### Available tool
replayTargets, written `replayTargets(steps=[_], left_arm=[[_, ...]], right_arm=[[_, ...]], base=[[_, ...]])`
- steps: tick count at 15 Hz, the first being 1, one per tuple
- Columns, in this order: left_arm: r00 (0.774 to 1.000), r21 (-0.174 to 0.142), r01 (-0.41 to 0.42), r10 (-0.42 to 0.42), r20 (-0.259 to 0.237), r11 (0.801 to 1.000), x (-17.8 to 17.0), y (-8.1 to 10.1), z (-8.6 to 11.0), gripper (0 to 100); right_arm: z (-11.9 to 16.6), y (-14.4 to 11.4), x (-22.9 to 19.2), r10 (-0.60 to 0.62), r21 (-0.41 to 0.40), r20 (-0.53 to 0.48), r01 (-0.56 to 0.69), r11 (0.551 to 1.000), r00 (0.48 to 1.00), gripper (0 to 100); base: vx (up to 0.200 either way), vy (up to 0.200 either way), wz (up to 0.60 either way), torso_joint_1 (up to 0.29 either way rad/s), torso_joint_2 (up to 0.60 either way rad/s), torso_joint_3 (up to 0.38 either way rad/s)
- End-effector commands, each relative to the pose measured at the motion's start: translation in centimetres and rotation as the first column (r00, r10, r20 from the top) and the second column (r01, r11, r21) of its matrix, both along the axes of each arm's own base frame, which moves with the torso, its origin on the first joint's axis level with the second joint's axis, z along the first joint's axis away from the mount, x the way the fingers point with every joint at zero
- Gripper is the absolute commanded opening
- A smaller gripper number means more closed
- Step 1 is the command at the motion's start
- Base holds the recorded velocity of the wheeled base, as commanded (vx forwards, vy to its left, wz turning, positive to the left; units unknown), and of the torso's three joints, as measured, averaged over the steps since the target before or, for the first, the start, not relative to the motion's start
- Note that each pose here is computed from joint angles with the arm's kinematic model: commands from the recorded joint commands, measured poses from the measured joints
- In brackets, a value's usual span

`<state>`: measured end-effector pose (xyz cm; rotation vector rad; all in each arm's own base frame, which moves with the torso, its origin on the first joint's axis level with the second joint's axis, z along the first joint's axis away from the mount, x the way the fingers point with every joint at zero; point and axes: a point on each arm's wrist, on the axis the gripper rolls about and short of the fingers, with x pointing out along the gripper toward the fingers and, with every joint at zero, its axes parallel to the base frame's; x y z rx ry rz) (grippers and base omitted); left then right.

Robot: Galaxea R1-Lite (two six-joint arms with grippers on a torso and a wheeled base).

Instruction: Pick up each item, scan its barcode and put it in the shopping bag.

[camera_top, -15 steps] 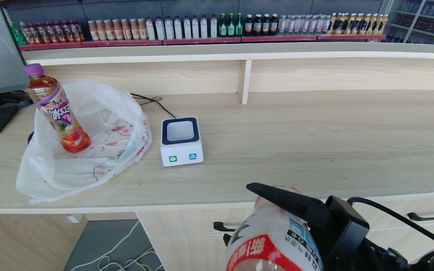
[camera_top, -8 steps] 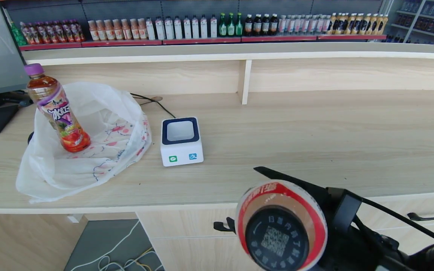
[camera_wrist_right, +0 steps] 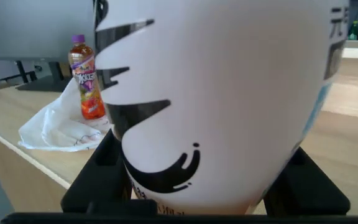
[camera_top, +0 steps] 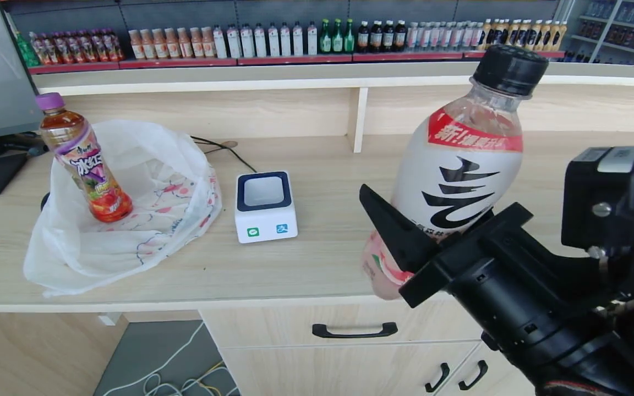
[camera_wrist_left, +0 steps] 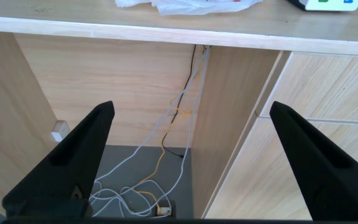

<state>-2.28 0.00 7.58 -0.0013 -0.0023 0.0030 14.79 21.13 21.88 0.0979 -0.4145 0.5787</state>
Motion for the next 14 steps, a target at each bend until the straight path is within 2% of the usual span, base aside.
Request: replayTargets(steps=[1, 3, 6, 10, 14], left_arm=[[1.0, 0.0, 0.0, 0.0, 0.001, 1.0, 0.0, 0.0, 0.0, 100], [1.0, 0.0, 0.0, 0.0, 0.001, 1.0, 0.0, 0.0, 0.0, 100], [1.0, 0.0, 0.0, 0.0, 0.001, 1.0, 0.0, 0.0, 0.0, 100], [1.0, 0.0, 0.0, 0.0, 0.001, 1.0, 0.0, 0.0, 0.0, 100], [1.0, 0.003, 0.0, 0.0, 0.001, 1.0, 0.0, 0.0, 0.0, 100]], right_arm=[[0.3, -1.1, 2.2, -0.079, 0.047, -0.014, 0.079, 0.996, 0.997, 0], [0.2, -1.9, 3.3, -0.111, 0.065, -0.031, 0.113, 0.991, 0.993, 0], [-0.5, -1.7, 3.8, -0.012, 0.062, -0.04, 0.014, 0.998, 0.999, 0], [-0.2, -1.1, 6.2, -0.051, 0.097, -0.036, 0.055, 0.994, 0.998, 0], [-0.2, -1.6, 6.7, -0.07, 0.106, -0.039, 0.074, 0.992, 0.997, 0]], base=[[0.0, 0.0, 0.0, 0.0, 0.0, 0.0], [0.0, 0.0, 0.0, 0.0, 0.0, 0.0], [0.0, 0.0, 0.0, 0.0, 0.0, 0.0], [0.0, 0.0, 0.0, 0.0, 0.0, 0.0], [0.0, 0.0, 0.0, 0.0, 0.0, 0.0]])
